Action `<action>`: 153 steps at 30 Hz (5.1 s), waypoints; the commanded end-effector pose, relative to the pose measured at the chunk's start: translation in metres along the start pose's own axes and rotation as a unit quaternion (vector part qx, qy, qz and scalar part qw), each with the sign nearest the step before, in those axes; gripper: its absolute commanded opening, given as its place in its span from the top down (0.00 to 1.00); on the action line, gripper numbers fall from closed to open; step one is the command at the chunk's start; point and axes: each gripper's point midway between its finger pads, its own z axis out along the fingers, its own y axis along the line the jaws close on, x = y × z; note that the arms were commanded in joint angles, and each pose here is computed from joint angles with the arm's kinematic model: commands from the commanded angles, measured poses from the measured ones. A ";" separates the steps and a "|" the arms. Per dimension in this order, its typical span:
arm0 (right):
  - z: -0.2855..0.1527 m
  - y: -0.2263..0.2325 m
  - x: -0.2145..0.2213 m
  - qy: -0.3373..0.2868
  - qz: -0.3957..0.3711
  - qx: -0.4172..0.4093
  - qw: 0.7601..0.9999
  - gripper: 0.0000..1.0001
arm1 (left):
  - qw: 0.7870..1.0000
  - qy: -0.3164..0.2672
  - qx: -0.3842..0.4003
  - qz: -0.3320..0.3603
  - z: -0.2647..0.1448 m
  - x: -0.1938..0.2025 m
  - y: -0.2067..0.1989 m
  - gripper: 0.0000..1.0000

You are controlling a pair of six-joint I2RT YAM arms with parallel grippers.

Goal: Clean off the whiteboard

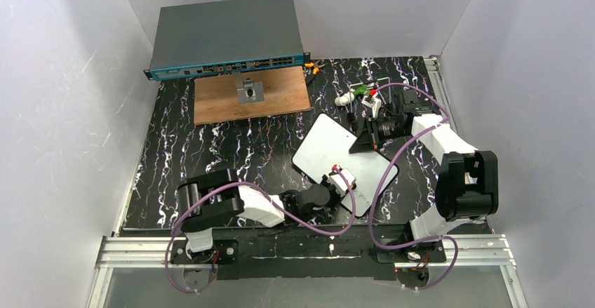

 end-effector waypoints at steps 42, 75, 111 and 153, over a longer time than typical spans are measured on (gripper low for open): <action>-0.002 0.020 -0.004 -0.015 0.017 -0.050 0.999 0.99 | 0.988 -0.010 0.153 0.011 0.007 0.023 -0.057 1.00; -0.001 0.019 -0.003 -0.013 0.021 -0.053 0.998 0.99 | 0.995 -0.084 -0.004 -0.048 0.009 -0.034 0.020 1.00; -0.001 0.020 -0.002 -0.013 0.018 -0.055 0.998 0.99 | 0.995 -0.075 -0.039 -0.052 0.003 -0.029 0.047 1.00; -0.002 0.021 -0.002 -0.013 0.017 -0.056 0.998 0.99 | 0.990 -0.085 0.110 -0.013 0.005 -0.036 -0.045 1.00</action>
